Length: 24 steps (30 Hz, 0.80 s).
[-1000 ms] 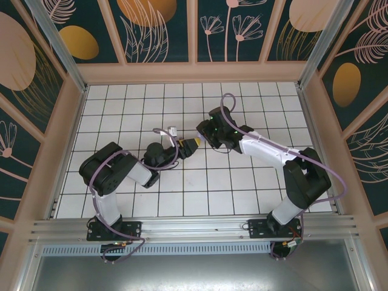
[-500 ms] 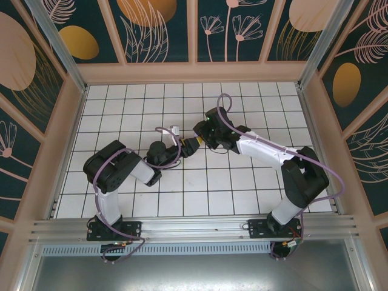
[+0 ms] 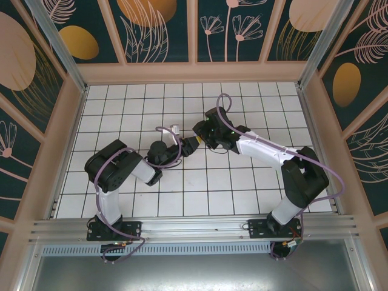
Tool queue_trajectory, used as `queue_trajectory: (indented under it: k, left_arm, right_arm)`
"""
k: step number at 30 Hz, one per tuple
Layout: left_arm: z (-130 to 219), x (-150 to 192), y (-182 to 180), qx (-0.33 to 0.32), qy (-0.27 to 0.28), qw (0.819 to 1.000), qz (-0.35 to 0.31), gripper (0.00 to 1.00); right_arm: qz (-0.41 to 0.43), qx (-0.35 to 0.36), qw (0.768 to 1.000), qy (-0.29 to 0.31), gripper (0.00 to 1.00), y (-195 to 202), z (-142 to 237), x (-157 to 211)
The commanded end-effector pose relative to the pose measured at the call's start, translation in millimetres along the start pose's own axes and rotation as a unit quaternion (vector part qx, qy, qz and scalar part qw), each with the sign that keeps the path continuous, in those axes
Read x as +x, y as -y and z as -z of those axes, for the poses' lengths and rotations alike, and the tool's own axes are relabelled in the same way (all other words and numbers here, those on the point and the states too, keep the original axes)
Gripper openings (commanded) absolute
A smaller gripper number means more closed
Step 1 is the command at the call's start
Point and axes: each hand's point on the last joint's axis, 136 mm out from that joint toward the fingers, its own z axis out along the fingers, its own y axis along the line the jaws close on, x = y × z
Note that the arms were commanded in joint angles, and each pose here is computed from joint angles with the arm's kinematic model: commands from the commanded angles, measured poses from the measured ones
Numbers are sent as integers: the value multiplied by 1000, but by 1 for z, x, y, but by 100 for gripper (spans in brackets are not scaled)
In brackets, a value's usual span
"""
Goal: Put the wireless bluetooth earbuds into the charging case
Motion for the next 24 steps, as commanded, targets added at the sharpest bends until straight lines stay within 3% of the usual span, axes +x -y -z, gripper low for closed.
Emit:
queue_trajectory:
  k: [1, 15, 17, 20, 24]
  left_arm:
    - [-4, -10, 8, 17, 24, 1000, -6, 41]
    - [-5, -11, 12, 28, 25, 999, 0, 13]
    - [-5, -11, 12, 28, 24, 999, 1, 11]
    - [-4, -10, 11, 27, 23, 999, 3, 8]
    - [-2, -8, 12, 26, 19, 999, 4, 4]
  right_arm:
    - [-1, -18, 1000, 2, 33, -15, 5, 2]
    - [-6, -32, 999, 10, 35, -23, 12, -1]
    - [-6, -35, 999, 12, 43, -26, 14, -2]
    - [-8, -42, 999, 27, 66, -30, 21, -11]
    - [-7, -60, 996, 62, 73, -37, 45, -33]
